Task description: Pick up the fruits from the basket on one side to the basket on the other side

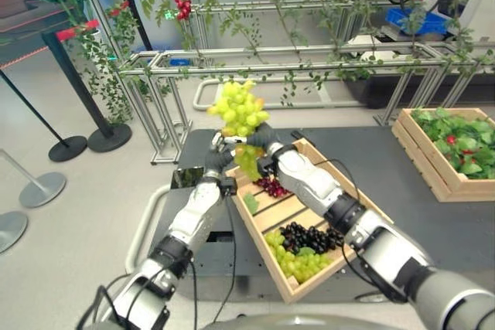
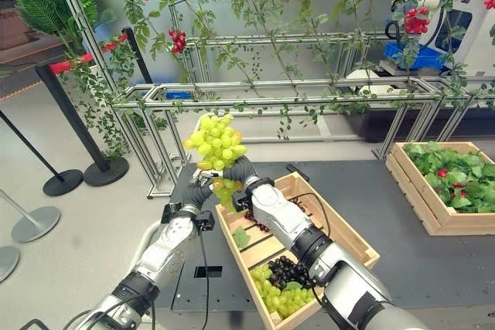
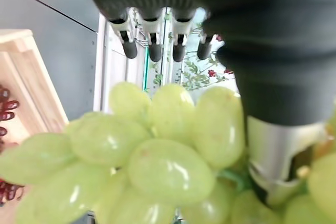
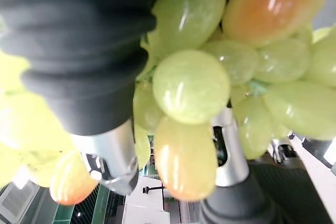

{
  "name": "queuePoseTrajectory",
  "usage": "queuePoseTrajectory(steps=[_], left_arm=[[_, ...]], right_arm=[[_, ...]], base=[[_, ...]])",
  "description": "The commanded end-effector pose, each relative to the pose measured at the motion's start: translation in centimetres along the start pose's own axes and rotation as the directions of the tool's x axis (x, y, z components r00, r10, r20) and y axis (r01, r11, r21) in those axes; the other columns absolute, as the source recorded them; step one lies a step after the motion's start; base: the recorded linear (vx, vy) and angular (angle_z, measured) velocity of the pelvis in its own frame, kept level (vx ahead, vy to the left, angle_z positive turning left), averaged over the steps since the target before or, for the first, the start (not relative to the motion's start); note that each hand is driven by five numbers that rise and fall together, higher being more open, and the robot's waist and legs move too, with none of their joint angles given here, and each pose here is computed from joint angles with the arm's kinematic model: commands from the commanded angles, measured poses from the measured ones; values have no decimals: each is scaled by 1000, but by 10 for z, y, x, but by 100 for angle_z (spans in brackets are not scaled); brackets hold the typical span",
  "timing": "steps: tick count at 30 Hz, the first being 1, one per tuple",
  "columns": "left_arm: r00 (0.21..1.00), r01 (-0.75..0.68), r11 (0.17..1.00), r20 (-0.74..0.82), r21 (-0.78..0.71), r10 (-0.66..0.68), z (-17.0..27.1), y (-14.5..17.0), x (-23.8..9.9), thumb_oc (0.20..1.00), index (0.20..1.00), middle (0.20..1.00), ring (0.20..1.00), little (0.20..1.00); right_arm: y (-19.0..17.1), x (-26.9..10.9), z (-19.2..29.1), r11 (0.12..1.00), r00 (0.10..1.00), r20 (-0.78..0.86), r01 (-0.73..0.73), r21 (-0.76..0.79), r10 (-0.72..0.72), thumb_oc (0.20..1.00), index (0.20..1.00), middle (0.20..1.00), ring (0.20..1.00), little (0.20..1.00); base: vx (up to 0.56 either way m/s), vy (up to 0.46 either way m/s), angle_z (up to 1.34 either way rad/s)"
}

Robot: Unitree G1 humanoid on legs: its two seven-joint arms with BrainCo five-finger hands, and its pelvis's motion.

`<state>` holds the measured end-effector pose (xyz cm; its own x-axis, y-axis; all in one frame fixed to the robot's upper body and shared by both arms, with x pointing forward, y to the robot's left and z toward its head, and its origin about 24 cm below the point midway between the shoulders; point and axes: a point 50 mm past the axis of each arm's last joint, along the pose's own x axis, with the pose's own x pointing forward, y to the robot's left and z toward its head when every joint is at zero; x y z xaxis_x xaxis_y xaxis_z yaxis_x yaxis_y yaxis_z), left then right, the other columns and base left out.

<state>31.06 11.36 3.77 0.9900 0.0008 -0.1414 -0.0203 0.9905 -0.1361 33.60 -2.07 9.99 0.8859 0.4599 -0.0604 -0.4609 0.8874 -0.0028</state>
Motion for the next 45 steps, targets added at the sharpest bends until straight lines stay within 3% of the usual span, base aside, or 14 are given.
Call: queuePoseTrajectory(steps=[1, 8, 11, 13, 14, 15, 17, 25, 38, 45], left_arm=[[977, 102, 989, 174, 108, -120, 62, -55, 34, 1000, 1000, 1000, 1000, 1000], [971, 123, 984, 188, 133, -146, 60, -48, 29, 1000, 1000, 1000, 1000, 1000], [964, 108, 992, 235, 70, -122, 63, -25, 16, 1000, 1000, 1000, 1000, 1000], [963, 106, 993, 241, 58, -118, 62, -19, 12, 1000, 1000, 1000, 1000, 1000], [963, 75, 997, 257, 29, -80, 61, -1, 4, 1000, 1000, 1000, 1000, 1000], [963, 75, 997, 256, 29, -80, 61, -1, 4, 1000, 1000, 1000, 1000, 1000], [963, 30, 999, 266, 21, -34, 59, 20, -5, 1000, 1000, 1000, 1000, 1000], [963, -25, 1000, 268, -17, 28, 56, 51, -19, 1000, 1000, 1000, 1000, 1000], [974, -47, 998, 223, 36, 38, 44, 70, -28, 1000, 1000, 1000, 1000, 1000], [975, 11, 998, 219, 69, -26, 48, 51, -14, 1000, 1000, 1000, 1000, 1000]], right_arm=[[127, -14, 75, 879, 834, 318, -476, 1, 451, 200, 200, 200, 200, 200], [108, -8, 88, 901, 837, 336, -420, -113, 432, 200, 200, 200, 200, 200], [64, -2, 93, 943, 882, 344, -265, -201, 321, 200, 200, 200, 200, 200], [53, -3, 95, 948, 888, 350, -233, -216, 297, 200, 200, 200, 200, 200], [24, -2, 98, 964, 909, 360, -131, -233, 210, 200, 200, 200, 200, 200], [24, -3, 98, 964, 910, 359, -131, -232, 210, 200, 200, 200, 200, 200], [-13, -5, 99, 969, 928, 355, -20, -247, 110, 200, 200, 200, 200, 200], [-74, -14, 107, 950, 931, 359, 170, -261, -68, 200, 200, 200, 200, 200], [-126, -27, 104, 906, 922, 319, 316, -284, -221, 200, 200, 200, 200, 200], [-113, -11, 122, 903, 929, 328, 282, -325, -173, 200, 200, 200, 200, 200]], base=[[0, 0, 0], [0, 0, 0], [0, 0, 0], [0, 0, 0], [0, 0, 0], [0, 0, 0], [0, 0, 0], [0, 0, 0], [1, 0, 0], [0, 0, 0]])
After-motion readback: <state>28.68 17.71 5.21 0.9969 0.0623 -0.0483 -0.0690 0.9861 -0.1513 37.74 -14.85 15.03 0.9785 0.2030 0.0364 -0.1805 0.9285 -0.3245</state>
